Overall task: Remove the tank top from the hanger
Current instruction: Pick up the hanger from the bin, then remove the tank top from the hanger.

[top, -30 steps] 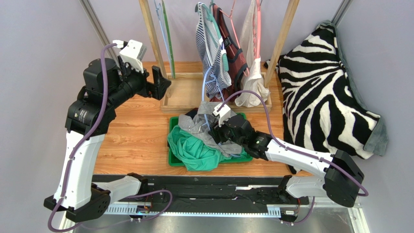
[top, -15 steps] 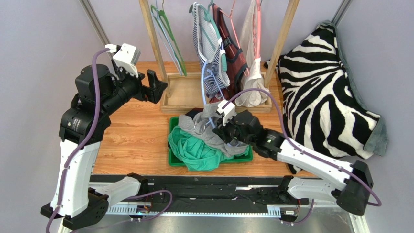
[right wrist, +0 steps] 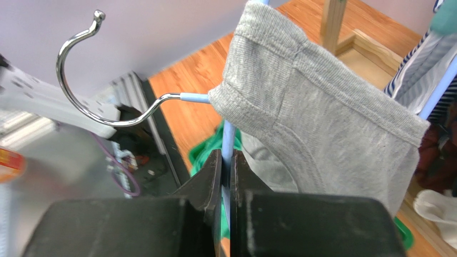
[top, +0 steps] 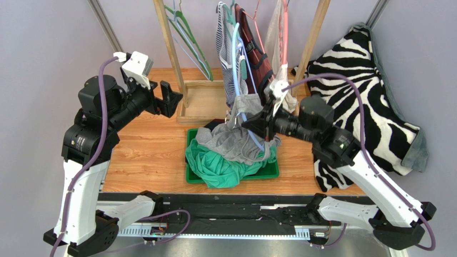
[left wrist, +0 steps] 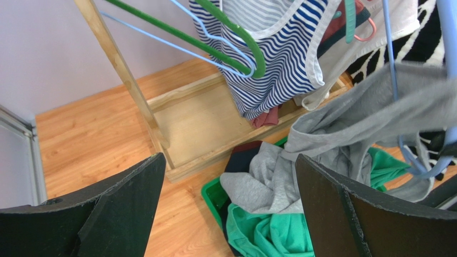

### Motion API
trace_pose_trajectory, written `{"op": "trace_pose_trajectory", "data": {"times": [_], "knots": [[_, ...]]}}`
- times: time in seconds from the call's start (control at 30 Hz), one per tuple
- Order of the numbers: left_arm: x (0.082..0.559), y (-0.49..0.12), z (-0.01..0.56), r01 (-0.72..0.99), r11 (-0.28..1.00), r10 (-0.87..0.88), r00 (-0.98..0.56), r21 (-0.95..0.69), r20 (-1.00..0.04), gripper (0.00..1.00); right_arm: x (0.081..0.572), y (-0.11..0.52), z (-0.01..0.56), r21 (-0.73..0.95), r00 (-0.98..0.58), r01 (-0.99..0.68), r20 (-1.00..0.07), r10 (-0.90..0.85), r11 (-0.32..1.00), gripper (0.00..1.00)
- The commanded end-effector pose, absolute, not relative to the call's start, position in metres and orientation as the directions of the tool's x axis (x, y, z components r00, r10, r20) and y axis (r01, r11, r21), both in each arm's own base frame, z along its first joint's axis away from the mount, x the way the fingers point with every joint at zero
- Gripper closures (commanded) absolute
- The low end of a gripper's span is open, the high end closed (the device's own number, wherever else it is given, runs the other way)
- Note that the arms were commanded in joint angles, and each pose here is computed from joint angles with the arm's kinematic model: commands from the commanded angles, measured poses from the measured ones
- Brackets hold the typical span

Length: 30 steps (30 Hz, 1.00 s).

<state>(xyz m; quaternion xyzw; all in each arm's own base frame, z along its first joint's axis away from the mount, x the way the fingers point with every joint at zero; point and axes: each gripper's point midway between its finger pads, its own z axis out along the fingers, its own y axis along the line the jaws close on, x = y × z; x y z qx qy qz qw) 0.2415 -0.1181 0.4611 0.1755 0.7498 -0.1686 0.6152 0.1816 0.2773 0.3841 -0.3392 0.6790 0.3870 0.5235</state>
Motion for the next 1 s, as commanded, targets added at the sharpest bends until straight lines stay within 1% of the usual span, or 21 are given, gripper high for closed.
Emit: {"op": "trace_pose_trajectory", "data": {"times": [0.0, 0.03, 0.07, 0.1, 0.13, 0.17, 0.2, 0.23, 0.3, 0.33, 0.4, 0.43, 0.47, 0.53, 0.57, 0.6, 0.63, 0.7, 0.8, 0.83, 0.97], "knots": [[0.220, -0.115, 0.492, 0.537, 0.837, 0.140, -0.018, 0.108, -0.990, 0.01, 0.161, 0.274, 0.463, 0.318, -0.317, -0.910, -0.947, 0.048, 0.266, 1.00], [0.213, -0.115, 0.496, 0.552, 0.822, 0.159, 0.012, 0.138, -0.987, 0.01, 0.149, 0.266, 0.496, 0.309, -0.299, -0.930, -0.951, 0.079, 0.200, 1.00], [0.208, -0.118, 0.497, 0.579, 0.798, 0.176, 0.036, 0.164, -0.984, 0.01, 0.144, 0.266, 0.505, 0.373, -0.363, -0.913, -0.928, 0.085, 0.163, 1.00], [0.204, -0.118, 0.496, 0.594, 0.773, 0.224, 0.073, 0.223, -0.972, 0.01, 0.150, 0.274, 0.497, 0.442, -0.441, -0.887, -0.897, 0.040, 0.135, 1.00], [0.199, -0.119, 0.500, 0.606, 0.752, 0.246, 0.108, 0.260, -0.963, 0.01, 0.135, 0.271, 0.515, 0.453, -0.453, -0.889, -0.891, 0.024, 0.064, 1.00], [0.194, -0.122, 0.501, 0.629, 0.708, 0.287, 0.157, 0.320, -0.945, 0.01, 0.134, 0.274, 0.507, 0.525, -0.526, -0.850, -0.850, -0.020, 0.053, 1.00], [0.188, -0.124, 0.503, 0.642, 0.676, 0.311, 0.196, 0.362, -0.930, 0.01, 0.125, 0.277, 0.507, 0.553, -0.552, -0.833, -0.832, -0.053, -0.013, 1.00], [0.181, -0.131, 0.504, 0.675, 0.621, 0.322, 0.242, 0.397, -0.915, 0.01, 0.124, 0.279, 0.500, 0.585, -0.582, -0.810, -0.811, -0.070, -0.039, 1.00], [0.173, -0.134, 0.507, 0.673, 0.525, 0.388, 0.356, 0.521, -0.850, 0.01, 0.102, 0.275, 0.511, 0.605, -0.598, -0.781, -0.796, -0.096, -0.152, 1.00], [0.166, -0.137, 0.510, 0.677, 0.484, 0.388, 0.402, 0.554, -0.829, 0.01, 0.099, 0.277, 0.501, 0.637, -0.625, -0.751, -0.771, -0.124, -0.174, 1.00], [0.160, -0.139, 0.517, 0.643, 0.410, 0.419, 0.497, 0.647, -0.760, 0.01, 0.084, 0.275, 0.506, 0.635, -0.621, -0.733, -0.771, -0.141, -0.245, 1.00], [0.154, -0.142, 0.519, 0.634, 0.371, 0.414, 0.541, 0.679, -0.732, 0.01, 0.077, 0.272, 0.504, 0.634, -0.618, -0.729, -0.771, -0.150, -0.256, 1.00], [0.151, -0.142, 0.523, 0.596, 0.333, 0.425, 0.597, 0.731, -0.680, 0.01, 0.073, 0.272, 0.496, 0.659, -0.636, -0.708, -0.751, -0.174, -0.253, 1.00], [0.142, -0.145, 0.530, 0.557, 0.286, 0.409, 0.665, 0.780, -0.625, 0.01, 0.058, 0.269, 0.490, 0.660, -0.627, -0.699, -0.751, -0.209, -0.274, 1.00], [0.139, -0.147, 0.532, 0.530, 0.264, 0.404, 0.698, 0.806, -0.591, 0.01, 0.052, 0.270, 0.482, 0.687, -0.644, -0.676, -0.726, -0.240, -0.266, 1.00], [0.136, -0.148, 0.534, 0.522, 0.258, 0.392, 0.713, 0.813, -0.582, 0.01, 0.049, 0.270, 0.477, 0.677, -0.630, -0.685, -0.736, -0.248, -0.269, 1.00], [0.130, -0.153, 0.538, 0.517, 0.244, 0.354, 0.741, 0.821, -0.571, 0.01, 0.045, 0.269, 0.470, 0.703, -0.646, -0.665, -0.711, -0.276, -0.252, 1.00], [0.123, -0.159, 0.535, 0.543, 0.218, 0.313, 0.748, 0.811, -0.585, 0.01, 0.042, 0.270, 0.464, 0.699, -0.636, -0.669, -0.714, -0.294, -0.250, 1.00], [0.114, -0.169, 0.531, 0.620, 0.169, 0.248, 0.725, 0.766, -0.642, 0.01, 0.035, 0.271, 0.463, 0.704, -0.631, -0.658, -0.709, -0.315, -0.265, 1.00], [0.108, -0.173, 0.523, 0.666, 0.129, 0.227, 0.701, 0.735, -0.676, 0.01, 0.033, 0.271, 0.462, 0.709, -0.632, -0.652, -0.704, -0.323, -0.269, 1.00], [0.088, -0.185, 0.512, 0.758, 0.007, 0.141, 0.645, 0.652, -0.751, 0.01, 0.025, 0.275, 0.457, 0.732, -0.632, -0.622, -0.679, -0.373, -0.277, 1.00]]}}
